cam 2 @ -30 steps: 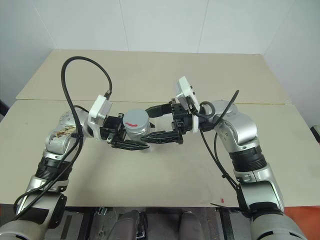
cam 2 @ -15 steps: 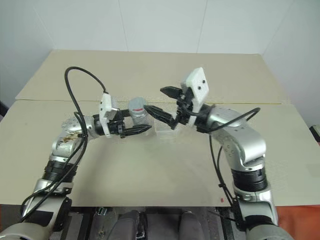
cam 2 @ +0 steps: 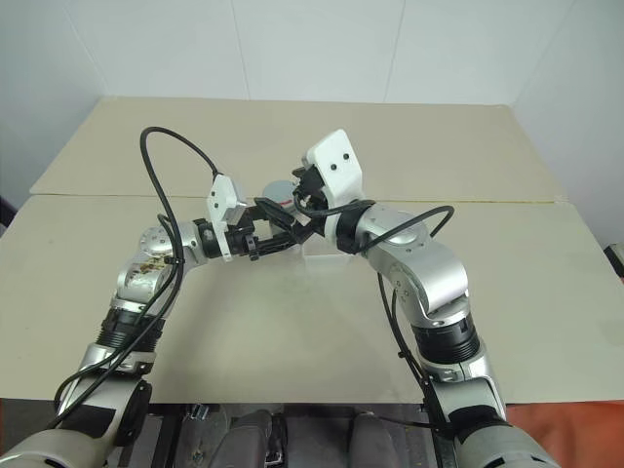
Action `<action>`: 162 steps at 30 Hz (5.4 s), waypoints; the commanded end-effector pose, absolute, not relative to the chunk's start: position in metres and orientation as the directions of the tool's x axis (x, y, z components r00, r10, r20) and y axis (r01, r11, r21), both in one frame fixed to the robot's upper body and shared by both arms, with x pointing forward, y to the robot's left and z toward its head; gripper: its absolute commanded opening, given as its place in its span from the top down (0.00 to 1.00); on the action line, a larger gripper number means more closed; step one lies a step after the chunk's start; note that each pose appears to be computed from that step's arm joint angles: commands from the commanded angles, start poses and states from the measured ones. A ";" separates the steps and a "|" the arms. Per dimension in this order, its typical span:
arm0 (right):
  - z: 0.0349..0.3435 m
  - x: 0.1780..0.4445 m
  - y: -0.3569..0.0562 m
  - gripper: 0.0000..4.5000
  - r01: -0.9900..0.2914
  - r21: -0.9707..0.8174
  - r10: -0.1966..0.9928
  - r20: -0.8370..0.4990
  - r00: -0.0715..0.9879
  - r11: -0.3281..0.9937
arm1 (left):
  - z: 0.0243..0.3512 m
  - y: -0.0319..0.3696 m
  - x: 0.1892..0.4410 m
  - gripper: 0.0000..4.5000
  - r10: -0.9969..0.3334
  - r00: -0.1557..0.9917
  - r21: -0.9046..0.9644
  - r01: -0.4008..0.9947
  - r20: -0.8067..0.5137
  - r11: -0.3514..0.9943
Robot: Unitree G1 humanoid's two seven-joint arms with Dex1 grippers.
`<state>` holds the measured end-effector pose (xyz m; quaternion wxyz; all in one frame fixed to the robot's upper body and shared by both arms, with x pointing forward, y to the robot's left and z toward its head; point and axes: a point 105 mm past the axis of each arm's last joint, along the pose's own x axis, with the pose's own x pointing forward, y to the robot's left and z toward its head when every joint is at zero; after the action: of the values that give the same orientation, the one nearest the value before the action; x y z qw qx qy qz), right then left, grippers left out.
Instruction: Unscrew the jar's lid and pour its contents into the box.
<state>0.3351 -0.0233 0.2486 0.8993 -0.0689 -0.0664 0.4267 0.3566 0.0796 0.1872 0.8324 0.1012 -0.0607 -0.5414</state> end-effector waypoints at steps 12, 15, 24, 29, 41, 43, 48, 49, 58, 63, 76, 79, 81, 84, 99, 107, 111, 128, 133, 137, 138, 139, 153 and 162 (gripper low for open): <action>0.269 0.329 -0.025 0.38 -0.749 -0.217 0.780 0.137 0.611 0.625 | 0.194 0.080 0.343 0.38 -0.936 0.351 0.269 0.903 -0.014 0.334; 0.270 0.325 -0.028 0.38 -0.798 -0.208 0.825 0.139 0.548 0.566 | 0.194 0.082 0.329 0.38 -0.967 0.256 0.278 0.929 -0.012 0.243; 0.249 0.279 -0.035 0.38 -0.974 -0.225 0.999 -0.033 0.025 0.017 | 0.205 0.090 0.289 0.38 -0.998 -0.055 0.283 0.958 -0.018 -0.057; 0.246 0.274 -0.031 0.38 -0.972 -0.218 0.995 -0.060 -0.081 -0.092 | 0.210 0.087 0.279 0.38 -0.993 -0.119 0.285 0.952 -0.003 -0.114; 0.249 0.286 -0.030 0.01 -0.974 -0.225 0.999 -0.033 0.011 0.003 | 0.203 0.089 0.287 0.38 -0.998 -0.053 0.284 0.957 -0.022 -0.057; 0.249 0.292 -0.034 0.01 -0.969 -0.237 0.996 -0.024 0.083 0.075 | 0.201 0.090 0.292 0.38 -0.999 -0.008 0.295 0.955 -0.031 -0.016; 0.253 0.300 -0.052 0.01 -0.947 -0.244 0.977 0.007 0.214 0.209 | 0.199 0.100 0.303 0.38 -0.994 0.105 0.290 0.952 -0.008 0.098; 0.253 0.299 -0.054 0.01 -0.944 -0.244 0.973 0.009 0.229 0.224 | 0.199 0.102 0.306 0.38 -0.991 0.134 0.284 0.950 0.002 0.129; 0.260 0.306 -0.052 0.01 -0.850 -0.210 0.876 0.121 0.467 0.482 | 0.196 0.097 0.345 0.38 -0.896 0.438 0.260 0.860 0.067 0.440; 0.270 0.315 -0.037 0.01 -0.786 -0.221 0.816 0.154 0.557 0.578 | 0.199 0.088 0.356 0.38 -0.867 0.491 0.251 0.831 0.089 0.496; 0.268 0.333 -0.016 0.01 -0.731 -0.232 0.766 0.131 0.630 0.641 | 0.197 0.083 0.354 0.38 -0.870 0.486 0.245 0.836 0.084 0.491; 0.269 0.334 -0.015 0.01 -0.732 -0.235 0.767 0.134 0.627 0.639 | 0.196 0.084 0.353 0.38 -0.871 0.484 0.243 0.838 0.081 0.488; 0.268 0.334 -0.015 0.01 -0.734 -0.236 0.769 0.132 0.625 0.637 | 0.196 0.084 0.352 0.38 -0.872 0.483 0.242 0.839 0.081 0.487; 0.269 0.334 -0.015 0.01 -0.734 -0.236 0.769 0.133 0.625 0.637 | 0.197 0.083 0.351 0.38 -0.874 0.478 0.240 0.842 0.081 0.483; 0.266 0.333 -0.013 0.39 -0.761 -0.245 0.797 0.107 0.595 0.601 | 0.197 0.084 0.346 0.38 -0.897 0.436 0.249 0.864 0.065 0.438; 0.263 0.308 -0.023 0.39 -0.924 -0.223 0.951 0.068 0.302 0.310 | 0.206 0.089 0.317 0.38 -0.976 0.205 0.285 0.934 0.070 0.217; 0.260 0.297 -0.029 0.39 -0.964 -0.224 0.990 0.028 0.141 0.144 | 0.210 0.088 0.303 0.38 -0.993 0.100 0.289 0.950 0.069 0.116; 0.260 0.299 -0.034 0.04 -0.970 -0.228 0.997 0.011 0.083 0.083 | 0.211 0.089 0.293 0.38 -0.999 0.012 0.301 0.953 0.037 0.023; 0.265 0.305 -0.041 0.00 -0.960 -0.230 0.987 0.039 0.153 0.158 | 0.209 0.091 0.297 0.38 -0.999 0.040 0.296 0.954 0.031 0.047; 0.264 0.306 -0.052 0.00 -0.952 -0.225 0.979 0.049 0.200 0.206 | 0.210 0.096 0.303 0.38 -0.995 0.085 0.294 0.951 0.043 0.094; 0.263 0.306 -0.055 0.00 -0.949 -0.224 0.975 0.050 0.214 0.220 | 0.210 0.098 0.306 0.38 -0.993 0.112 0.293 0.949 0.045 0.121; 0.263 0.305 -0.058 0.00 -0.946 -0.226 0.972 0.053 0.228 0.234 | 0.210 0.101 0.310 0.38 -0.989 0.144 0.294 0.944 0.046 0.151; 0.279 0.320 -0.035 0.00 -0.744 -0.278 0.794 0.165 0.586 0.607 | 0.208 0.088 0.371 0.38 -0.796 0.594 0.264 0.754 0.114 0.601; 0.274 0.339 -0.012 0.00 -0.670 -0.282 0.720 0.144 0.679 0.687 | 0.208 0.081 0.369 0.38 -0.793 0.598 0.252 0.754 0.120 0.607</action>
<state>0.3386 -0.0130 0.2601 0.9077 -0.0930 -0.0981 0.3973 0.3743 0.0852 0.1922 0.8963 0.0743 -0.0822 -0.4294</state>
